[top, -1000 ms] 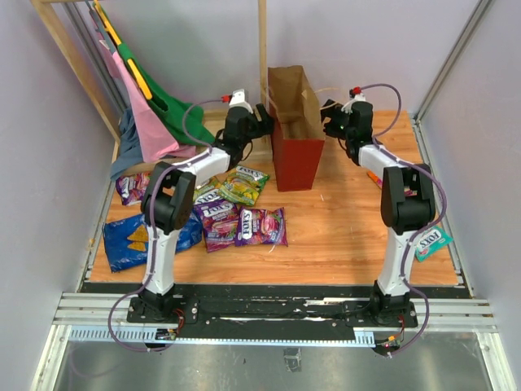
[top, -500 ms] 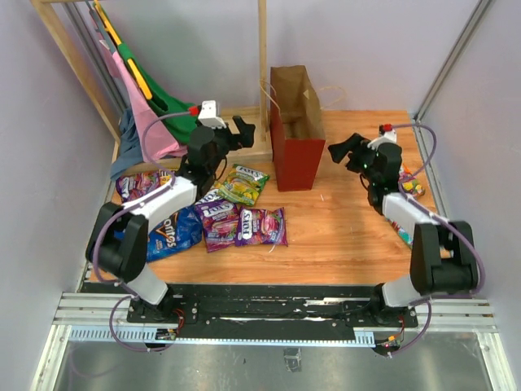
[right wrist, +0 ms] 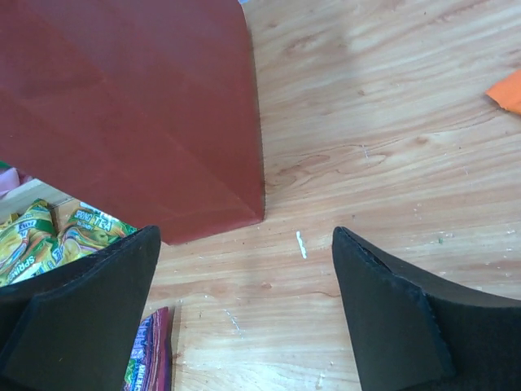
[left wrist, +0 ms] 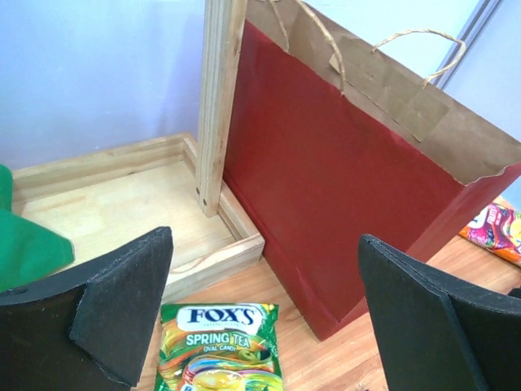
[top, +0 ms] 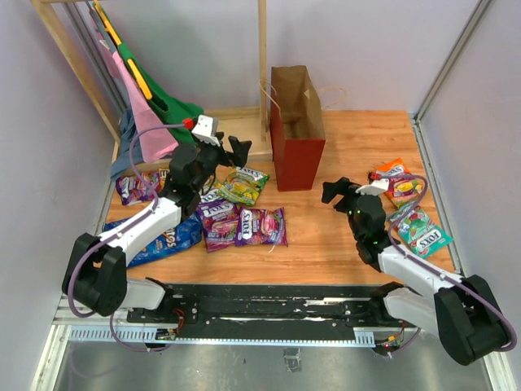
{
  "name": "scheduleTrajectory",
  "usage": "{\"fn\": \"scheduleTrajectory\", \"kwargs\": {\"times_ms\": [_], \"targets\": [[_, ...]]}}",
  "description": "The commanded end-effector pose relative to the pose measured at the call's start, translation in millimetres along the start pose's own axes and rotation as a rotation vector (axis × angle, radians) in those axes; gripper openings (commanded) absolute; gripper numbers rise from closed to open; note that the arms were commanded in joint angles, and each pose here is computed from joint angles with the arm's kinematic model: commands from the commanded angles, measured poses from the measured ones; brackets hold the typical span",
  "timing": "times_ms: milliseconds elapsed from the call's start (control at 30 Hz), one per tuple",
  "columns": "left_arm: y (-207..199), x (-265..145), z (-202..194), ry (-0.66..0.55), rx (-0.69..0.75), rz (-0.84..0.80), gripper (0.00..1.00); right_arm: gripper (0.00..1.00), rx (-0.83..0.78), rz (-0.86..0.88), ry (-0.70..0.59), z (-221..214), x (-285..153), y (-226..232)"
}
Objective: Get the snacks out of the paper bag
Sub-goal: Adjust the paper bag at the center of the board.
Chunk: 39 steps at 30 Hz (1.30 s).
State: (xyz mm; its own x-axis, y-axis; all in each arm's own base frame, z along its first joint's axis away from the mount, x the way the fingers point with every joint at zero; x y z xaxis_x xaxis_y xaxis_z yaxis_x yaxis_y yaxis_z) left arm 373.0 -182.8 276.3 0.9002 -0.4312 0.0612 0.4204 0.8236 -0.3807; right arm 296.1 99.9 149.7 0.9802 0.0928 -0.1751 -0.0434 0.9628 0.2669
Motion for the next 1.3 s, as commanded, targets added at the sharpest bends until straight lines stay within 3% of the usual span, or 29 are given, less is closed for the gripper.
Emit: {"fn": "scheduleTrajectory", "kwargs": {"times_ms": [0,600,1267], "targets": [[-3,-5,7,-0.023,0.009,-0.032,1.00,0.88,-0.064,-0.103,-0.107,15,1,5],[0,-35,31,-0.077,0.016,0.046,1.00,0.96,-0.184,0.056,0.040,-20,39,66],[9,-36,28,-0.076,0.030,0.096,1.00,0.96,-0.222,0.119,0.010,-10,109,97]]}}
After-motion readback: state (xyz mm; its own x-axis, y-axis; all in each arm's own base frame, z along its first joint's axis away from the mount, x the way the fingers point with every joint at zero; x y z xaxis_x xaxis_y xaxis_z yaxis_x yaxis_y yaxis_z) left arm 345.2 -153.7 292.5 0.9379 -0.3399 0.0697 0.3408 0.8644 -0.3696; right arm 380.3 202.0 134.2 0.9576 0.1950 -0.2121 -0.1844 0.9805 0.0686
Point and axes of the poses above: each gripper's point midway between its finger pads, its own x axis out along the fingers, its own y axis along the line the jaws close on, z = x × y, the point moved 4 cm from there along -x, back along the fingers, and after that the axes turned 12 degrees about -x, right-handed, at the moved point
